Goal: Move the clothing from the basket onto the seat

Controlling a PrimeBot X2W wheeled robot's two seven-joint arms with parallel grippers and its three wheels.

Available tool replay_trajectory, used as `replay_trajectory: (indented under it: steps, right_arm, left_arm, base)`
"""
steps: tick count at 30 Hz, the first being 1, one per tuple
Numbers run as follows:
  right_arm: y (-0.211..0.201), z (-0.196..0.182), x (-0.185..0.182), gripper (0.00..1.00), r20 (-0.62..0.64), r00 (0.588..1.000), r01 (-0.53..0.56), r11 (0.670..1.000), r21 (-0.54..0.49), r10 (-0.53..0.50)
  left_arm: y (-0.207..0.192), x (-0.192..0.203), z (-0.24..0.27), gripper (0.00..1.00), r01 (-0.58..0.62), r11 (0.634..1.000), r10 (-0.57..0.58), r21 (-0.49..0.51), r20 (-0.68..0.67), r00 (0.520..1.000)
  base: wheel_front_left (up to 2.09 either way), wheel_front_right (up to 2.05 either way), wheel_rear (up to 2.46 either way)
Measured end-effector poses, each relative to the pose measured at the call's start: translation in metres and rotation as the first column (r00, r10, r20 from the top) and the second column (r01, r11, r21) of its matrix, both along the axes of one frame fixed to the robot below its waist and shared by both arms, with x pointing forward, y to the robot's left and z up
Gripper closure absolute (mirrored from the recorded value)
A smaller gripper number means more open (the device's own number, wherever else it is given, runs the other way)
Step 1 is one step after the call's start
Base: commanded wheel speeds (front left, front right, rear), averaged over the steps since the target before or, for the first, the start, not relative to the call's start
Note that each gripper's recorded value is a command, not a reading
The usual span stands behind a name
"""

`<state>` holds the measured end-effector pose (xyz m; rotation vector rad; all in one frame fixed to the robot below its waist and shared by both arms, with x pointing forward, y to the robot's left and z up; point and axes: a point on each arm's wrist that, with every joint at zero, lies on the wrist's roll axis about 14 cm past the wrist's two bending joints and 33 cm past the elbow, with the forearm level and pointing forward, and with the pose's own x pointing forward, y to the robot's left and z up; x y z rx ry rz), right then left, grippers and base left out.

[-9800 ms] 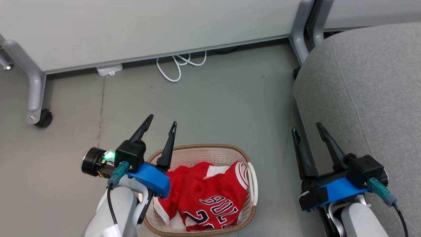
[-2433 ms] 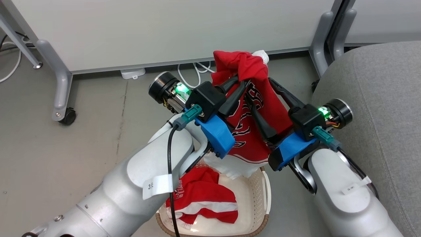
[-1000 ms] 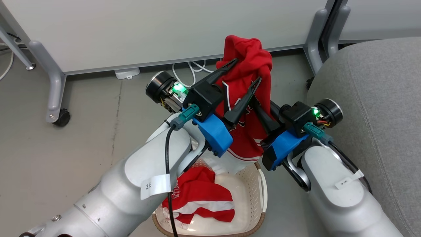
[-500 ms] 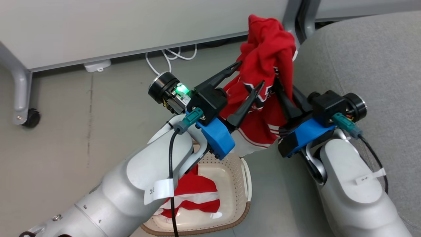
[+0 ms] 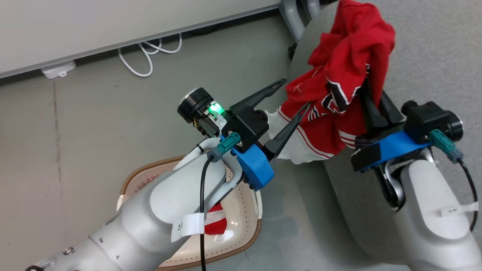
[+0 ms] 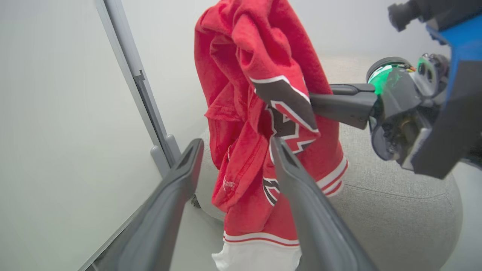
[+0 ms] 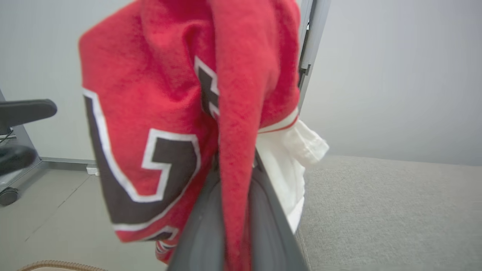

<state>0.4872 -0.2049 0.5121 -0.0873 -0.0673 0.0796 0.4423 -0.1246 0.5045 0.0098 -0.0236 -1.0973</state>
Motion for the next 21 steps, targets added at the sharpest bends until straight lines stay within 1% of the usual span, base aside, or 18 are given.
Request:
replay_trajectory:
  steps: [6, 13, 21]
  right_arm:
    - [-0.038, -0.007, -0.02, 1.0, -0.013, 0.994, 0.109, 0.994, -0.005, -0.109]
    - [-0.076, -0.008, -0.047, 1.0, -0.013, 0.975, 0.223, 0.975, -0.01, -0.223]
    - [-0.097, -0.015, -0.069, 1.0, -0.03, 0.954, 0.299, 0.954, -0.009, -0.299]
  left_arm:
    - [-0.016, -0.012, -0.013, 0.0, 0.059, 0.998, -0.059, 0.001, -0.028, 0.998]
    - [-0.031, -0.023, -0.019, 0.0, 0.111, 0.994, -0.111, -0.005, -0.042, 0.993]
    - [-0.043, -0.033, -0.024, 0.0, 0.156, 0.988, -0.156, -0.006, -0.051, 0.986]
  base:
    - [0.0, 0.0, 0.0]
    - [0.0, 0.0, 0.0]
    - [0.0, 0.0, 0.0]
